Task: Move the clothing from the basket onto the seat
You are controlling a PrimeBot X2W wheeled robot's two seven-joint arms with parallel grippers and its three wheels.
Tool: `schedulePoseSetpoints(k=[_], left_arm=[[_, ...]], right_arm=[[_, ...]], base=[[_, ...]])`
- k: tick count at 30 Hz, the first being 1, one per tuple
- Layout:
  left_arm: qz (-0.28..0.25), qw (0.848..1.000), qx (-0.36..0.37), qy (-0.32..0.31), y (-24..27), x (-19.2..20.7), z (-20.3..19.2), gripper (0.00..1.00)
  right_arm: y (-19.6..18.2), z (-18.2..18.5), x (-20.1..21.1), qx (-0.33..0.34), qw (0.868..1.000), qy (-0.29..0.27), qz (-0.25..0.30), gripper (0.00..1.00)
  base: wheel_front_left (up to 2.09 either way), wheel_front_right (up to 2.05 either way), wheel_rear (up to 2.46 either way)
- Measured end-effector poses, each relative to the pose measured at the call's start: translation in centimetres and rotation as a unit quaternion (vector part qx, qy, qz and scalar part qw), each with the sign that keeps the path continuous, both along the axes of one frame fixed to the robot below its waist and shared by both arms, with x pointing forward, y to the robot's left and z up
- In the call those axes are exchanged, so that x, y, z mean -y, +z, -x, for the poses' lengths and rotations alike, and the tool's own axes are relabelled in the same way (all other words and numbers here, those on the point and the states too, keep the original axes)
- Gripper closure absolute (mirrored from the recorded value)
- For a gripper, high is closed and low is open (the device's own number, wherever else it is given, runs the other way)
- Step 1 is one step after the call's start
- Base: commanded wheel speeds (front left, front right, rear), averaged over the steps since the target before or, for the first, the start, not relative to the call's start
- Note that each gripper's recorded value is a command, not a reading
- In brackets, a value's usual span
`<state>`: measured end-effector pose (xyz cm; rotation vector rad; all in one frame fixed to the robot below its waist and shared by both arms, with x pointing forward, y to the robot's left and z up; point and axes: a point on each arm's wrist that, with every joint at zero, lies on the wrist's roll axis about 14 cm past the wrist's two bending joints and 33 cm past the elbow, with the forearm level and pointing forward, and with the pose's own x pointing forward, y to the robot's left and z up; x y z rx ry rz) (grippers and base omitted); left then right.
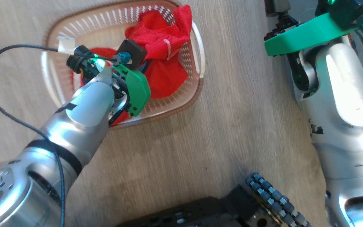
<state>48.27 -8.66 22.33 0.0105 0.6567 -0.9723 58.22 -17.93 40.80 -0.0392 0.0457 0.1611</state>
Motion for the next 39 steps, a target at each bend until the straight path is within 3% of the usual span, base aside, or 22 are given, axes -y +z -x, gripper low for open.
schedulePoseSetpoints(k=[16, 29, 39], left_arm=[[0.086, 0.984, 0.113, 0.104, 15.3, -3.0, -1.7, 1.00], [0.148, 0.943, 0.249, 0.162, 28.4, -5.9, -1.5, 1.00], [0.177, 0.913, 0.329, 0.165, 35.8, -6.3, -0.3, 1.00]], right_arm=[[6.0, 4.0, -2.9, 0.025, 0.999, 0.023, -0.007, 0.00], [9.8, 8.4, -5.0, 0.045, 0.998, 0.044, -0.015, 0.00], [11.3, 11.4, -5.7, 0.052, 0.997, 0.051, -0.025, 0.00]], base=[[0.00, 0.00, 0.00], [0.00, 0.00, 0.00], [0.00, 0.00, 0.00]])
